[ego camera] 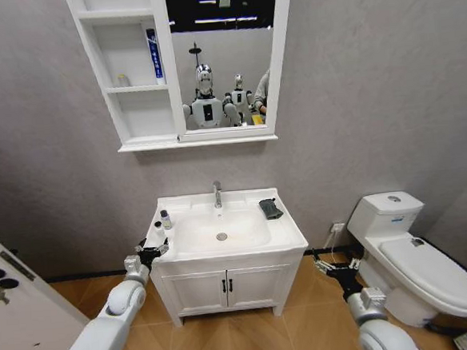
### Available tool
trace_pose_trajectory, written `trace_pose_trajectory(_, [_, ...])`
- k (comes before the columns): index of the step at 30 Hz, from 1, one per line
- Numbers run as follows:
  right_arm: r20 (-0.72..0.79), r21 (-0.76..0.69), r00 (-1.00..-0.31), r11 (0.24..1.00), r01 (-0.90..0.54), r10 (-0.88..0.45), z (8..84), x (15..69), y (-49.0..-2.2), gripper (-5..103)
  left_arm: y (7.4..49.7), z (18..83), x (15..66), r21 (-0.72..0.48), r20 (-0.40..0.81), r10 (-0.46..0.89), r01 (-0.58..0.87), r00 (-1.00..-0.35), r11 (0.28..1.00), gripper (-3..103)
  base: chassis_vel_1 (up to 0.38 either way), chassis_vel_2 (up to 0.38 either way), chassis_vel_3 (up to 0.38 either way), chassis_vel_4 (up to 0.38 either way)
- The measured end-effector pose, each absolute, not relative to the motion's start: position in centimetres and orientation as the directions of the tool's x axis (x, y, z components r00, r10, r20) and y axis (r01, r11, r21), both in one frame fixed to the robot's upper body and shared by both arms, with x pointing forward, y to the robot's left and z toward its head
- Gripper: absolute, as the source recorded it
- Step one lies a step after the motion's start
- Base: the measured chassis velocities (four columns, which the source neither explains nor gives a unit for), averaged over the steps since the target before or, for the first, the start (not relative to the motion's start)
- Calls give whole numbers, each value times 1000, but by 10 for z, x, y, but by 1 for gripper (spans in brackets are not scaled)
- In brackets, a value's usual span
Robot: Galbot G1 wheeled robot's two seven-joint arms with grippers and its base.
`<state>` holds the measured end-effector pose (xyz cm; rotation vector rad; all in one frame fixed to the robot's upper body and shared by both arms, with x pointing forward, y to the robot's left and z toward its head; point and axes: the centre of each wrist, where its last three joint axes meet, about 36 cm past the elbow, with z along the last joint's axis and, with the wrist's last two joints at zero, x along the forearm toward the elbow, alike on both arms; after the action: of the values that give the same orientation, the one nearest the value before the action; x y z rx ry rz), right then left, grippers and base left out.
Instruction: Move facial cleanser and shampoo from washbasin to cabinet, then wipe washbasin with towel.
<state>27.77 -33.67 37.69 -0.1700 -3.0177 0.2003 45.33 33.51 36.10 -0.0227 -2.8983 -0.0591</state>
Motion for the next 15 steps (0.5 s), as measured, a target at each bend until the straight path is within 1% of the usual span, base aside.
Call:
trace_pose_trajectory(7, [83, -131, -989, 985, 111, 123, 377, 279, -340, 100, 334, 354, 476, 32, 257, 13, 22, -966, 999, 98, 0, 0, 0, 0])
trace_pose_trajectory(9, [81, -130, -988, 984, 118, 129, 377, 280, -343, 100, 336, 348, 488, 58, 257, 4, 19, -966, 998, 98, 0, 0, 0, 0])
trace_pose_trajectory(12, [81, -129, -988, 985, 118, 129, 377, 280, -344, 100, 338, 344, 494, 62, 258, -3, 13, -966, 998, 98, 0, 0, 0, 0])
trace_pose_trajectory(13, [82, -129, -988, 985, 117, 128, 377, 280, -345, 100, 340, 342, 498, 64, 258, -12, 5, -966, 998, 96, 0, 0, 0, 0])
trace_pose_trajectory(14, [82, -128, -989, 985, 115, 126, 378, 280, -345, 100, 342, 339, 501, 64, 256, -17, -1, -967, 998, 90, 0, 0, 0, 0])
trace_pose_trajectory(15, [82, -128, -989, 985, 115, 126, 378, 280, -345, 100, 342, 339, 501, 64, 256, -17, -1, -967, 998, 90, 0, 0, 0, 0])
